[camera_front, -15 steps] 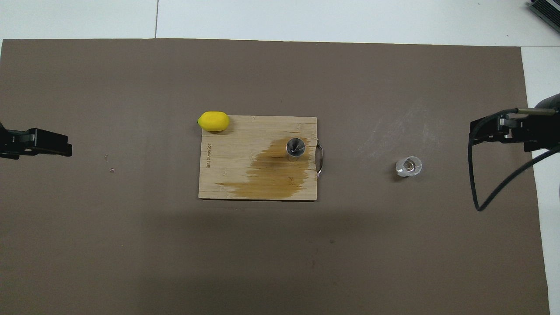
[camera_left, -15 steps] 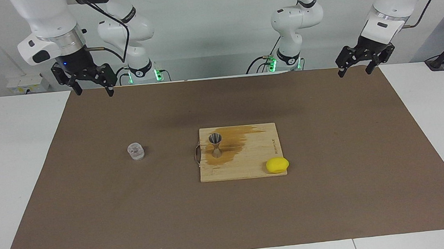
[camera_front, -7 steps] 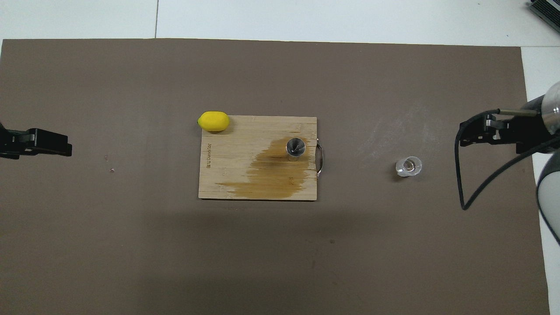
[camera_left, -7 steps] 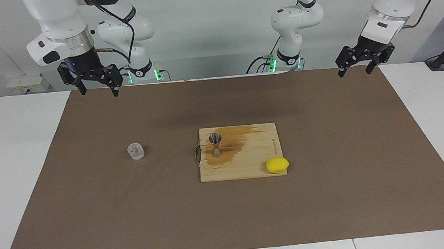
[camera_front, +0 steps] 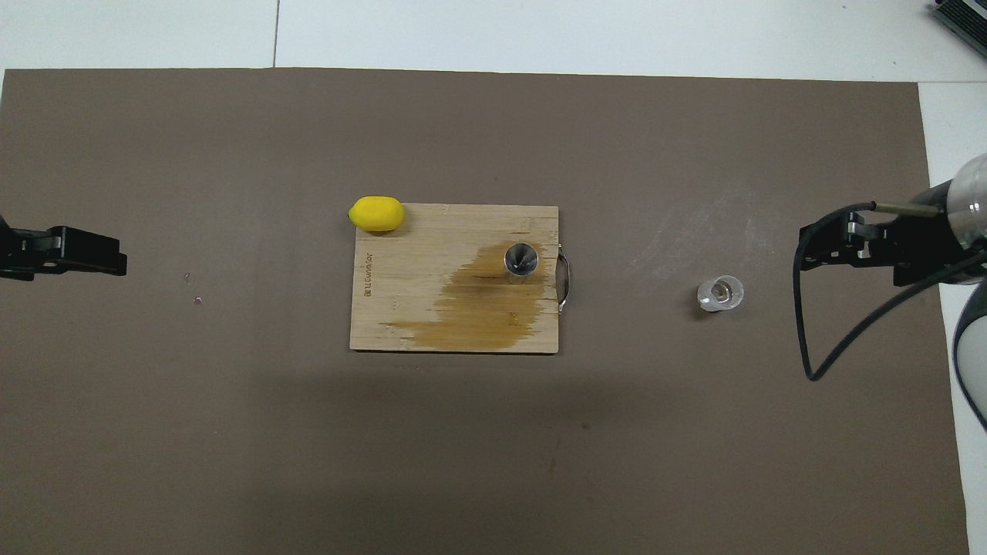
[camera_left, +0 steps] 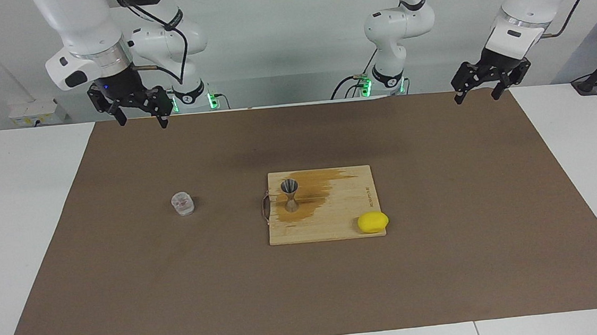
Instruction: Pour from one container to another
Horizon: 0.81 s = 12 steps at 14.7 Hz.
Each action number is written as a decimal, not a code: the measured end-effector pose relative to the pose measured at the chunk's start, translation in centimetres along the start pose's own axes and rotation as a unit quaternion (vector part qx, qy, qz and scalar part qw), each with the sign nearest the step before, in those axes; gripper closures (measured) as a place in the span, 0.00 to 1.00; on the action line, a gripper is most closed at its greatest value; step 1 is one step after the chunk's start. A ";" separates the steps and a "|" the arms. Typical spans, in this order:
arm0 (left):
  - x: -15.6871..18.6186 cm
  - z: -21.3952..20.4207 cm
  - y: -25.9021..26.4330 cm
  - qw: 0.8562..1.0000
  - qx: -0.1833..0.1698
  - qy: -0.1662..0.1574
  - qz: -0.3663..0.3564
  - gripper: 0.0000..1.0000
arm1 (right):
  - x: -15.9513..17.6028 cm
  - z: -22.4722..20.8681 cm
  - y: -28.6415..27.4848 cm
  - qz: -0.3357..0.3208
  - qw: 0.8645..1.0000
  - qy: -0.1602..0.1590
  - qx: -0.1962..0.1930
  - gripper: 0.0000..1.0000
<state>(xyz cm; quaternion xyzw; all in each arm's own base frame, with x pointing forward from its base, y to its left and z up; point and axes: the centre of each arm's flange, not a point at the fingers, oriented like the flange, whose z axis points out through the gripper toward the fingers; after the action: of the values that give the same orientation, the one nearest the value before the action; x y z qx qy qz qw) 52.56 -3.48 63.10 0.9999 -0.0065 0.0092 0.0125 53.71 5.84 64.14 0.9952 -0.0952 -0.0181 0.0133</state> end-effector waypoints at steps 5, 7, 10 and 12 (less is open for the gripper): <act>0.0 0.0 0.0 1.000 0.000 0.000 0.000 0.00 | 0.1 0.1 0.1 0.001 1.000 0.004 0.001 0.00; 0.0 0.0 0.0 1.000 0.000 0.000 0.000 0.00 | 0.1 0.1 0.1 0.001 1.000 0.004 0.001 0.00; 0.0 0.0 0.0 1.000 0.000 0.000 0.000 0.00 | 0.1 0.2 0.1 0.000 1.000 0.003 0.001 0.00; 0.0 0.0 0.1 1.000 0.000 0.000 0.001 0.00 | 0.1 0.2 0.2 -0.006 1.000 0.003 0.001 0.00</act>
<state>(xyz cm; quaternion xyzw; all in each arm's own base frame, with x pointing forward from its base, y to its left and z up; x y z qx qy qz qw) 52.56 -3.56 63.10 0.9999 -0.0072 0.0093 0.0125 53.76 5.66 63.93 0.9958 -0.0894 -0.0150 0.0130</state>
